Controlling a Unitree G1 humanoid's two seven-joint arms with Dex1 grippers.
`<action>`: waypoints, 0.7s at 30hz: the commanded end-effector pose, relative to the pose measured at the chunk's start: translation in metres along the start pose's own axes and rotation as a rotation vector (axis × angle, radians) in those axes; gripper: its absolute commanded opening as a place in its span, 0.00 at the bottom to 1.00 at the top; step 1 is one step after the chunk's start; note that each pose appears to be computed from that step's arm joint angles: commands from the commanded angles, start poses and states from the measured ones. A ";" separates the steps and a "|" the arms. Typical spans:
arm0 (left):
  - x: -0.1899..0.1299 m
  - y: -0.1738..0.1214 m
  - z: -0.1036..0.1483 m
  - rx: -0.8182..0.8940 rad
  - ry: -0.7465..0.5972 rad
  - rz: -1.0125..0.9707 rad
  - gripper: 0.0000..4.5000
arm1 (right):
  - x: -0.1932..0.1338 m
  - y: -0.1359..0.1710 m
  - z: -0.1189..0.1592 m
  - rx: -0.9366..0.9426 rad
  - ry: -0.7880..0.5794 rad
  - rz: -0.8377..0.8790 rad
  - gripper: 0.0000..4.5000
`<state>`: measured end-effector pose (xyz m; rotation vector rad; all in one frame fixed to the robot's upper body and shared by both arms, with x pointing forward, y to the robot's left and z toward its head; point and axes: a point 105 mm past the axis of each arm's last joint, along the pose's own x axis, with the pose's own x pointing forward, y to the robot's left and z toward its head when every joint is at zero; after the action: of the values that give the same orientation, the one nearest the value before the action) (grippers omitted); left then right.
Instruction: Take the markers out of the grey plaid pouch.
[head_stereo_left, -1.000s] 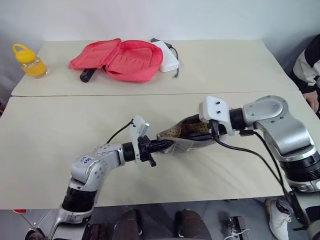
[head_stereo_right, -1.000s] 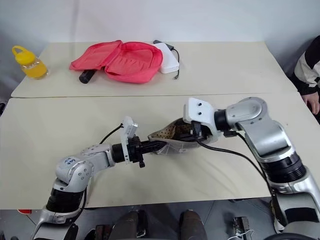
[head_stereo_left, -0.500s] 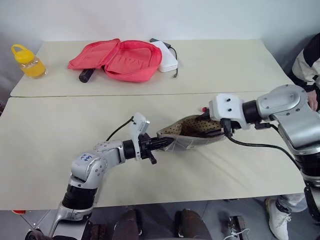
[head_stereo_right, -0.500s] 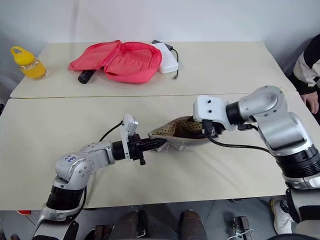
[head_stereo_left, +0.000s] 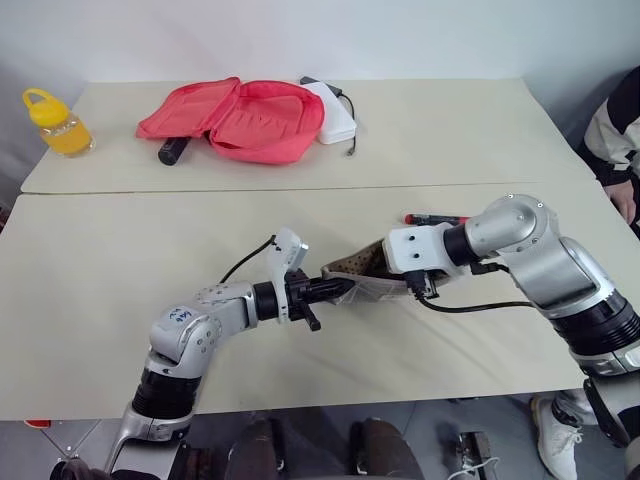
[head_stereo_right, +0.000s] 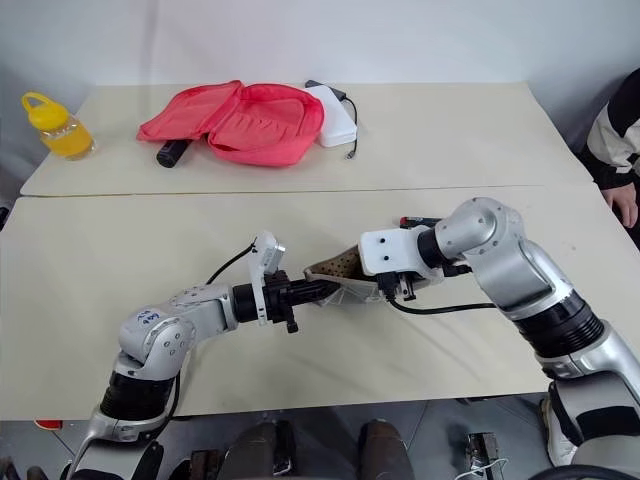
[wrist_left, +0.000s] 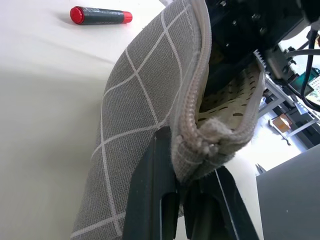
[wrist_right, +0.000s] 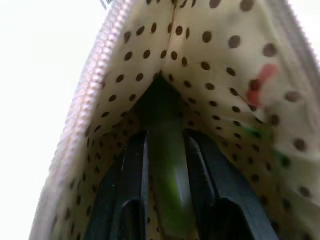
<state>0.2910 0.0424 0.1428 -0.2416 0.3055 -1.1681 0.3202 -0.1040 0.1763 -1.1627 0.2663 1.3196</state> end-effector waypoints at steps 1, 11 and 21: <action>0.002 -0.011 0.007 0.031 -0.021 -0.032 0.00 | 0.005 -0.004 0.000 -0.049 0.034 -0.019 0.25; 0.001 -0.008 0.005 0.022 -0.017 -0.022 0.00 | 0.019 -0.008 -0.020 -0.025 0.117 -0.032 0.25; 0.002 -0.008 0.006 0.023 -0.018 -0.024 0.00 | 0.021 0.009 -0.038 0.040 0.213 0.060 0.25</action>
<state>0.2910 0.0406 0.1409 -0.2416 0.3160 -1.1601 0.3388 -0.1072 0.1587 -1.2717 0.3493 1.2305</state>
